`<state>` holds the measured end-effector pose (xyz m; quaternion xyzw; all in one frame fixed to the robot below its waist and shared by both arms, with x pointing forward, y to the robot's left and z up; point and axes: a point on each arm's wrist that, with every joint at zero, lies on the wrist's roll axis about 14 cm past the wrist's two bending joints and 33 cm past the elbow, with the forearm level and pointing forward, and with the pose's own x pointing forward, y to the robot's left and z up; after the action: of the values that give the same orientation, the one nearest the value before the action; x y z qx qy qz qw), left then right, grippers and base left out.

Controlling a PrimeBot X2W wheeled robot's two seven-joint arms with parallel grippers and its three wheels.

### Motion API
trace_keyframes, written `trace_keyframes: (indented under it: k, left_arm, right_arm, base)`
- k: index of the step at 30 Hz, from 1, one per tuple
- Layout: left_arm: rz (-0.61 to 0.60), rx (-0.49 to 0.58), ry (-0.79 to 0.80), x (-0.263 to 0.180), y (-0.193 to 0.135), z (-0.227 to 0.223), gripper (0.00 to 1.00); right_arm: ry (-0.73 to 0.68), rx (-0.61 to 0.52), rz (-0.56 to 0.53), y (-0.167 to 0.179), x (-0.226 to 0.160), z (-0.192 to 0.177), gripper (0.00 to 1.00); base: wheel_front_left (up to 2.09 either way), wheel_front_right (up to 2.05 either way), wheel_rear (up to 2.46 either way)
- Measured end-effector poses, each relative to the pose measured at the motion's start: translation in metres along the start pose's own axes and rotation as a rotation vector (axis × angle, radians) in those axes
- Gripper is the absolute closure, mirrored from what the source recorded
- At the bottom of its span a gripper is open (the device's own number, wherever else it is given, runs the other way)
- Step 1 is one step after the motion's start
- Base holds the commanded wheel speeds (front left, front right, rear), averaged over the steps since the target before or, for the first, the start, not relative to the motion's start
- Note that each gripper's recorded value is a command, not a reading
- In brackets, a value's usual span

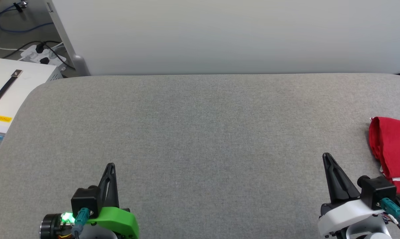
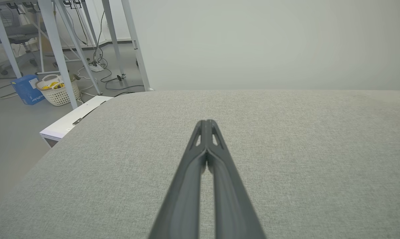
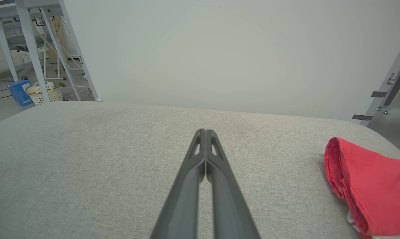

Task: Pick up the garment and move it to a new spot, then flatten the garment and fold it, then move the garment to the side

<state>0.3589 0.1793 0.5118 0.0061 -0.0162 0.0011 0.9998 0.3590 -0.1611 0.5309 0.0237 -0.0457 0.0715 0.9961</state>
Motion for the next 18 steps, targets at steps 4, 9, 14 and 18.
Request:
trace_keyframes:
  k: [4, 9, 14, 18]
  left_arm:
    - [0.0, 0.004, 0.0, 0.0008, -0.0001, 0.0008, 1.0]
    - [-0.006, 0.006, 0.006, 0.0014, -0.0011, 0.0011, 1.0]
    - [-0.006, 0.006, 0.01, 0.0023, -0.001, 0.0016, 1.0]
    - [-0.005, 0.009, 0.013, 0.0028, -0.0007, 0.002, 1.0]
  right_arm:
    - [0.007, -0.005, 0.0, 0.0, 0.0005, -0.0006, 1.0]
    - [0.014, -0.01, -0.001, 0.0001, 0.0012, -0.0012, 1.0]
    - [0.025, -0.016, -0.001, 0.0002, 0.0015, -0.0024, 1.0]
    - [0.027, -0.02, -0.001, 0.0002, 0.0029, -0.0018, 1.0]
  base:
    - [0.0, 0.0, 0.0]
    - [0.0, 0.0, 0.0]
    - [0.0, 0.0, 0.0]
    - [0.0, 0.0, 0.0]
